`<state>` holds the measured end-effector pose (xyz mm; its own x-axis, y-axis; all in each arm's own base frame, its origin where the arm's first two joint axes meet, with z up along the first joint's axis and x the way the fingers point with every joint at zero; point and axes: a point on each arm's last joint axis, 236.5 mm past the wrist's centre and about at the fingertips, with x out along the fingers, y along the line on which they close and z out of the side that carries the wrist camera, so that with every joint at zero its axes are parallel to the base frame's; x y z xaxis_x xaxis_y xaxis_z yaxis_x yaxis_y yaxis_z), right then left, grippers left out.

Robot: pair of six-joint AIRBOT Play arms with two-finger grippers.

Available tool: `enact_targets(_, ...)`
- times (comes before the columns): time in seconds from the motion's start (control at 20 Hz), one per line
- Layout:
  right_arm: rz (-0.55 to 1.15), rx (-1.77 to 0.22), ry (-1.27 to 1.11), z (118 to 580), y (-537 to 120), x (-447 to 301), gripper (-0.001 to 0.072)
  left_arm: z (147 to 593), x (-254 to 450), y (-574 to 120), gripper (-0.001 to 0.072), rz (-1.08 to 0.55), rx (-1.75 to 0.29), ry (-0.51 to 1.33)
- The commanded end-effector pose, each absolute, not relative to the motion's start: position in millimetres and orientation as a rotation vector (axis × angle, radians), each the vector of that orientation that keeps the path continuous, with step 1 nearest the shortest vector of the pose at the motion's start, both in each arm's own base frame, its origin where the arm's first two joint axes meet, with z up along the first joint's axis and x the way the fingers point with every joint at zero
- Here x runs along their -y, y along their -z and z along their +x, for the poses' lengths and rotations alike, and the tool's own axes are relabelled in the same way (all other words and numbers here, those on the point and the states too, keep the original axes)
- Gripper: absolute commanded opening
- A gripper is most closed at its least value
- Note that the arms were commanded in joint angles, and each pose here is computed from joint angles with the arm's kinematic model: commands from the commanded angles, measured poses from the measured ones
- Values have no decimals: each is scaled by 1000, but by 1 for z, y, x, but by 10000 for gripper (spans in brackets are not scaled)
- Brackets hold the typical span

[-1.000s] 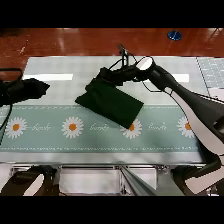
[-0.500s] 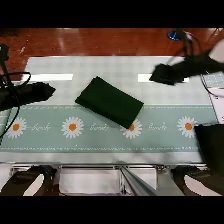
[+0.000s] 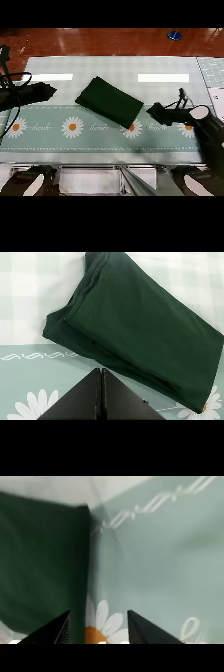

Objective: Fold the shirts.

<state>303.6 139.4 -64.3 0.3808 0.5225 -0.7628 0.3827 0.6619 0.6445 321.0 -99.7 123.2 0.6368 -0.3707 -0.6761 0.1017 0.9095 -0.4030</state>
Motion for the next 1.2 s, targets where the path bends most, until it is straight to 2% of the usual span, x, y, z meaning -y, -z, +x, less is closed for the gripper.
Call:
enact_targets(0.0,1127,-1256,-224,309,84,-178,410,322,100,-121,21,-345,-848,276)
enact_targets(0.35,1078,-1349,-329,329,97,-204,403,325,100,-114,21,-348,-870,272)
enact_targets(0.4,1046,-1360,-363,332,95,-217,377,325,101,-112,21,-352,-876,272)
enact_targets(0.45,1021,-1369,-404,335,91,-231,301,326,102,-110,21,-356,-882,273)
enact_targets(0.55,930,-1362,-516,341,75,-259,26,327,105,-108,21,-371,-892,280)
enact_targets(0.75,679,-1329,-649,364,26,-270,23,327,105,-107,21,-372,-895,280)
enact_targets(0.95,413,-1155,-567,419,-67,-231,23,327,105,-107,21,-373,-895,280)
enact_targets(1.15,355,-1033,-548,433,-172,-180,23,327,105,-107,21,-368,-893,283)
